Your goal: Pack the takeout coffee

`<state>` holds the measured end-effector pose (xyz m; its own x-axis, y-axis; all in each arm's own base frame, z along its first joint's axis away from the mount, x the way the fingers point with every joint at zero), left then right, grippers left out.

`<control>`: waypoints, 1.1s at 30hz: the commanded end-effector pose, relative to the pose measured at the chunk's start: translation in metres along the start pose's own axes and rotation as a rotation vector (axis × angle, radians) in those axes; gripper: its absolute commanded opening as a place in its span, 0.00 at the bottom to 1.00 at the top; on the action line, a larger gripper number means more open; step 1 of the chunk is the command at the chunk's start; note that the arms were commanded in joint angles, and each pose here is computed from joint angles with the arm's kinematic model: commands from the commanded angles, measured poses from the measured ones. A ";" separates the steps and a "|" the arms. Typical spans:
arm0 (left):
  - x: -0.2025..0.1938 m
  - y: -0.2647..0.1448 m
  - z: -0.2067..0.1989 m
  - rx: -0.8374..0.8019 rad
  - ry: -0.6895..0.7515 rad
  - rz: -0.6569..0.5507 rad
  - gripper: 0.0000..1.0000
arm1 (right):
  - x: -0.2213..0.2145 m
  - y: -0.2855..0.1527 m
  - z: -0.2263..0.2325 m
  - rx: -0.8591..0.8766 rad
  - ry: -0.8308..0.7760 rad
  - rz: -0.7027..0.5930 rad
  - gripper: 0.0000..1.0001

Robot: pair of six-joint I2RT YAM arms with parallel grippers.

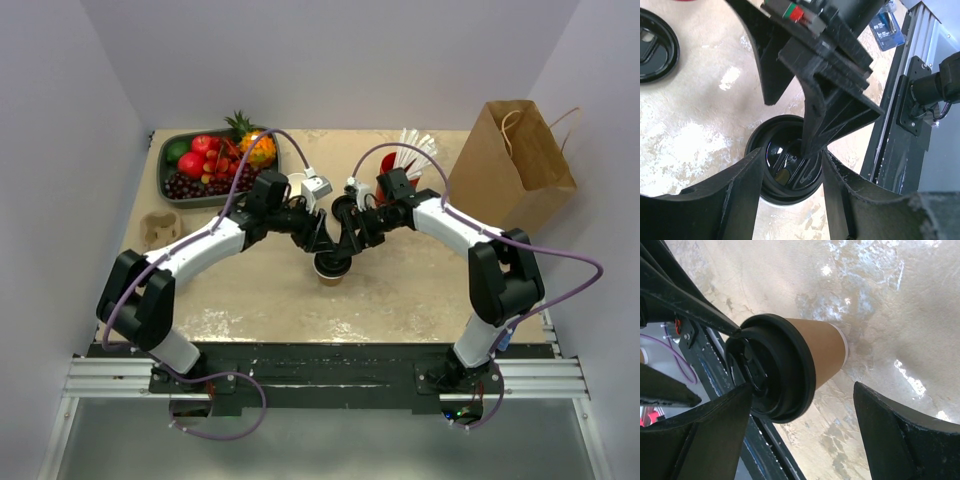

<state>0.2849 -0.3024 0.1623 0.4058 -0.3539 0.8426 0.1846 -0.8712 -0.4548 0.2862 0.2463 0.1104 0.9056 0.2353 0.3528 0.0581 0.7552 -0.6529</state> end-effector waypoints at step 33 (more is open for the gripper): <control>-0.059 -0.041 0.036 0.143 -0.272 -0.057 0.52 | 0.020 0.023 0.026 0.031 -0.084 0.017 0.84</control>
<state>0.2826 -0.2265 0.1137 0.6303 -0.2233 0.7435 0.3297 -0.7901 -0.5168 0.2878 0.2765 0.1102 0.8827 0.2953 0.3655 0.0159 0.7586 -0.6514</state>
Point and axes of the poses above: each gripper's point midway between its finger pads, its own y axis out along the fingers, its own z axis along the line the jaws close on, x = y × z, the point moved 1 cm from there along -y, back along the fingers, and after that the axes turned 10 degrees about y, right-handed, at the moved point
